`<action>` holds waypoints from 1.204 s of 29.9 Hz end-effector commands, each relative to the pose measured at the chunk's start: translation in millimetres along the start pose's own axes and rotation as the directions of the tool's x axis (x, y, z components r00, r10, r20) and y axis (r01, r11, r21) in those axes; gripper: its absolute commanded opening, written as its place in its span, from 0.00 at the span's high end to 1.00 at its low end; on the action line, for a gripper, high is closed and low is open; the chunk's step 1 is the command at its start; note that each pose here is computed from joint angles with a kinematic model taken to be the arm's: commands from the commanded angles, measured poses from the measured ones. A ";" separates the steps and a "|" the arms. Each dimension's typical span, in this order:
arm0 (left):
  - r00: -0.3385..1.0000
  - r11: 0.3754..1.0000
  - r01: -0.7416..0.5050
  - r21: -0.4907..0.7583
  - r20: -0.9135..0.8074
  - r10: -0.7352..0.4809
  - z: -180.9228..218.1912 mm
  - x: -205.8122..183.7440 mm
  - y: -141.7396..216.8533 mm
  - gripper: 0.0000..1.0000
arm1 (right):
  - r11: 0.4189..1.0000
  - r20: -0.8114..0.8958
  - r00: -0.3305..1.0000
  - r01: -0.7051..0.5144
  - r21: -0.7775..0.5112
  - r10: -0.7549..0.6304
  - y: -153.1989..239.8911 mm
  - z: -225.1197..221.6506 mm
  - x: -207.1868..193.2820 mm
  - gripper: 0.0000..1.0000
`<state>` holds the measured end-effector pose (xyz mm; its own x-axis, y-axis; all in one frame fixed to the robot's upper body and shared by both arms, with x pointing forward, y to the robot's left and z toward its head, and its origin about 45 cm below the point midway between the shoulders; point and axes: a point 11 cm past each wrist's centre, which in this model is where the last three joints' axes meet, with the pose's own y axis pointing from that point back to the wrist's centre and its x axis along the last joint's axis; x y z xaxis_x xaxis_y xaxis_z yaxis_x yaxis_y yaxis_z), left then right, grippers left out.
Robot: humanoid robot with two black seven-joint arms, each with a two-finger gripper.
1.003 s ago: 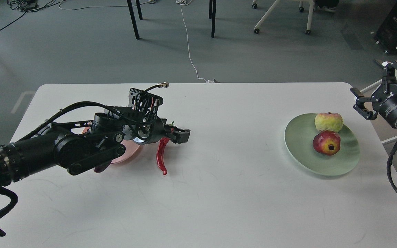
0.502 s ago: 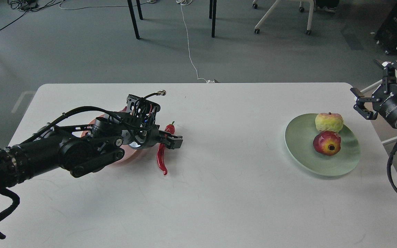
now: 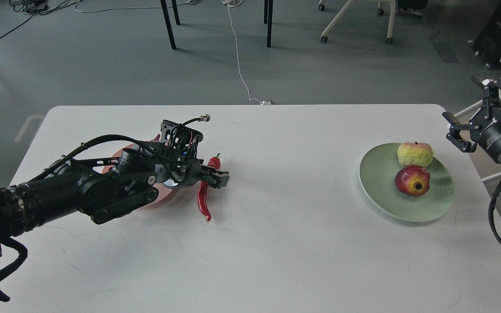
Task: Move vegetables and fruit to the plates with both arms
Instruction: 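Lift the chili pepper and place it on the pink plate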
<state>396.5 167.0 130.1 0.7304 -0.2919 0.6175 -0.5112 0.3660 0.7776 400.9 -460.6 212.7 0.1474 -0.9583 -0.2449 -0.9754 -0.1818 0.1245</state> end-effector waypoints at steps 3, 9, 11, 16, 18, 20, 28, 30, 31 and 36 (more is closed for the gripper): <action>1.000 1.000 -0.002 0.000 0.001 0.002 3.1 0.5 -1.3 0.76 | 1.000 0.000 1.000 0.000 0.000 0.000 0.0 0.0 0.0 0.01; 1.000 0.999 -0.007 -0.052 0.020 0.008 31.3 7.0 -7.6 0.84 | 1.000 0.001 1.000 0.001 0.000 -0.001 -0.4 0.4 -0.6 0.01; 1.000 0.998 -0.013 -0.067 0.025 0.015 39.8 10.6 -8.4 0.85 | 1.000 0.001 1.000 0.000 -0.002 0.000 0.0 1.1 -0.3 0.01; 0.999 0.995 -0.021 -0.099 0.028 0.024 53.1 32.1 1.7 0.85 | 1.000 -0.001 1.000 -0.002 -0.001 0.002 0.2 0.7 0.6 0.01; 0.999 0.992 -0.028 -0.127 0.011 0.030 59.6 45.5 9.7 0.85 | 1.000 -0.001 1.000 -0.002 -0.001 0.002 0.2 0.7 0.6 0.01; 0.998 0.988 -0.056 -0.142 -0.007 0.055 60.5 65.6 20.4 0.85 | 1.000 -0.001 1.000 -0.002 -0.001 0.002 0.2 0.7 0.6 0.01; 1.000 0.997 -0.023 -0.069 -0.022 0.022 -10.8 65.7 65.0 0.84 | 1.000 0.000 1.000 -0.001 -0.001 0.001 0.1 0.9 0.1 0.01; 1.000 0.999 -0.008 -0.048 -0.031 0.007 -27.6 57.9 74.6 0.84 | 1.000 0.001 1.000 -0.002 -0.003 0.002 0.5 1.5 0.4 0.01; 0.999 0.999 -0.007 -0.036 -0.037 0.006 -35.7 54.9 79.4 0.84 | 1.000 0.000 1.000 -0.001 -0.001 0.001 0.1 0.9 0.1 0.01; 0.997 0.999 0.042 0.008 -0.072 -0.041 -66.4 21.5 83.7 0.84 | 1.000 0.002 1.000 0.004 -0.005 -0.004 -0.4 3.0 -1.8 0.01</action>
<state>407.9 231.0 213.2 0.7619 -0.2463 0.5990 -0.4975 0.3696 0.7848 400.5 -459.6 210.7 0.1475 -0.9577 -0.2471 -0.9748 -0.1830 0.1273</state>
